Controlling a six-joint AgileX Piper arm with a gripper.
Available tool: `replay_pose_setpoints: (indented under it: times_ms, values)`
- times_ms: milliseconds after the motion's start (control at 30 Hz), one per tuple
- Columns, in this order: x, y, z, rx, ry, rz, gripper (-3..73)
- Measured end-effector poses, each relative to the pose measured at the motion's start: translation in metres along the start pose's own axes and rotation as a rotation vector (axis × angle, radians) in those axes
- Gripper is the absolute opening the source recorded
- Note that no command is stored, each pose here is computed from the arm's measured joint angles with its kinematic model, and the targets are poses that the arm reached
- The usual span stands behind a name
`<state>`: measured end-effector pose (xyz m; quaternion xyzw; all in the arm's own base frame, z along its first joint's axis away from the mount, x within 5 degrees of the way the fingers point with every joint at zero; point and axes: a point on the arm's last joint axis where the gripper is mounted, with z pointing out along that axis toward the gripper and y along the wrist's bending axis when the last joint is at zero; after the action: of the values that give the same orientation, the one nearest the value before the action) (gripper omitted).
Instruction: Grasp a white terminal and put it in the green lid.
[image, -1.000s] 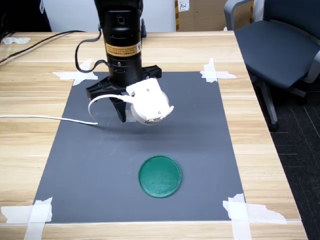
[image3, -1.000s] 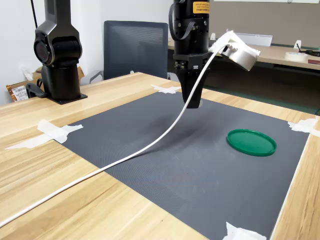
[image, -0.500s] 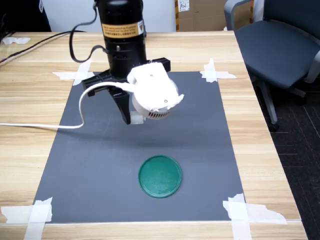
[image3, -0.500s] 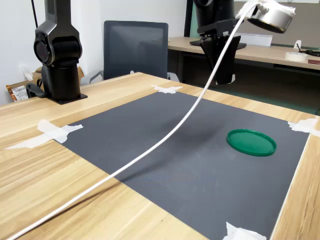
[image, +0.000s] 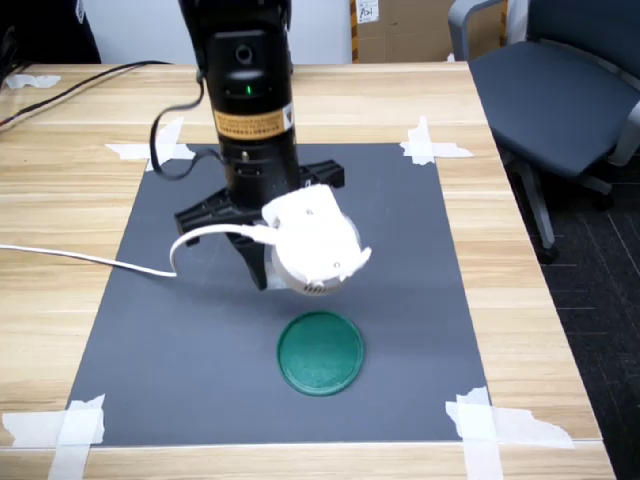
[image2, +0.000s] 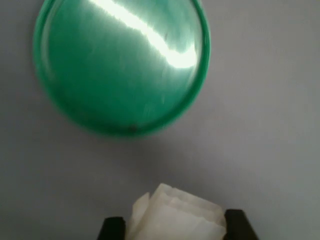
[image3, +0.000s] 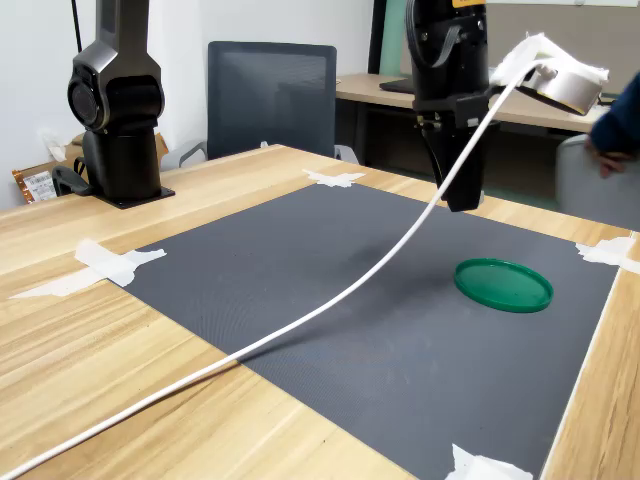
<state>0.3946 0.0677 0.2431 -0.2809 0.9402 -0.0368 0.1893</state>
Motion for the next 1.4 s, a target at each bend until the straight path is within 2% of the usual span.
replay_pose_setpoints:
  times_ms: [267, 767, 967, 1100, 1267, 1400]
  values:
    - [-0.013, -0.003, 0.031, -0.005, -0.016, -0.029, 34.2]
    - [-0.02, 0.002, 0.046, -0.106, 0.011, -0.092, 34.5]
    - [-0.022, 0.001, 0.046, -0.102, -0.002, -0.088, 46.1]
    - [-0.021, 0.001, 0.046, -0.105, 0.006, -0.081, 49.2]
    - [-0.023, 0.0, 0.034, -0.094, -0.016, -0.028, 48.2]
    - [-0.027, -0.003, 0.004, -0.057, -0.086, 0.032, 41.0]
